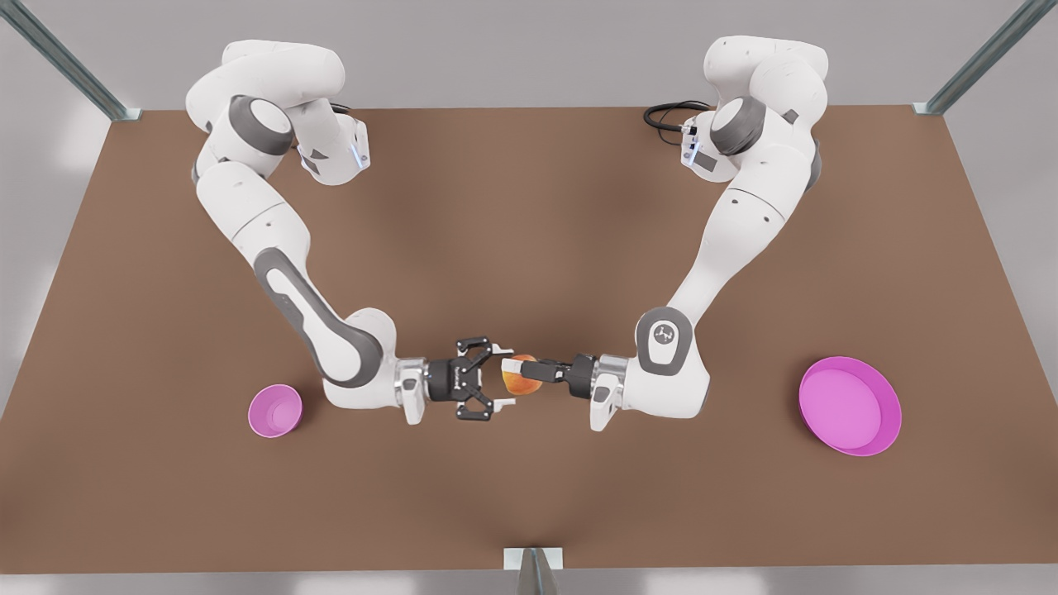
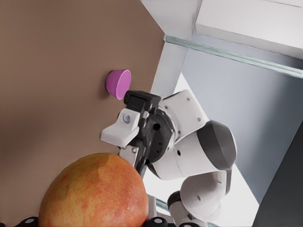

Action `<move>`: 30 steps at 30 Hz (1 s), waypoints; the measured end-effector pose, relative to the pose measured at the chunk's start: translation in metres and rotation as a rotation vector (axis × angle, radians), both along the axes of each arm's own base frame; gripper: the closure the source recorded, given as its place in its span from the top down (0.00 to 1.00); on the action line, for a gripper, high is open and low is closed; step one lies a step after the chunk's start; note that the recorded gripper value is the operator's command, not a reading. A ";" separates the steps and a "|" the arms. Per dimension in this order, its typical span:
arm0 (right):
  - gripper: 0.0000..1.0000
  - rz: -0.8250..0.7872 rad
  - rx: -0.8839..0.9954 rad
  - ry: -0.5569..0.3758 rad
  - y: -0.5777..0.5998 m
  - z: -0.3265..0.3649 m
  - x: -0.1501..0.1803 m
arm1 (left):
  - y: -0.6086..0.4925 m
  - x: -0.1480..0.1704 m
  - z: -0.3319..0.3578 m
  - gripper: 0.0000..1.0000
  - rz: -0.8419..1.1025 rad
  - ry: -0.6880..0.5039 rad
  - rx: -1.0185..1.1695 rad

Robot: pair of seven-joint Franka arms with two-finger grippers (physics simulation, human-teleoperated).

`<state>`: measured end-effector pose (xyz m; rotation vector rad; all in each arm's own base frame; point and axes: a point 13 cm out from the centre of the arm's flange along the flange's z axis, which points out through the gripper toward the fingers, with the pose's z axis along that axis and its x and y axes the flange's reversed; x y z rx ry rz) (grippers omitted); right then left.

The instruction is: Use the left arm to pick up the apple from the plate, transfer it to the gripper of the right arm, and then use the right arm to place it into the bowl

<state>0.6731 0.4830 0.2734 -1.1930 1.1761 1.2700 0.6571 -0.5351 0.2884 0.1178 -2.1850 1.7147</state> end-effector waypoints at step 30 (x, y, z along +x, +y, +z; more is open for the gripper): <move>0.59 -0.025 0.008 -0.059 0.026 -0.001 -0.004 | -0.010 -0.009 0.004 1.00 -0.019 -0.011 -0.004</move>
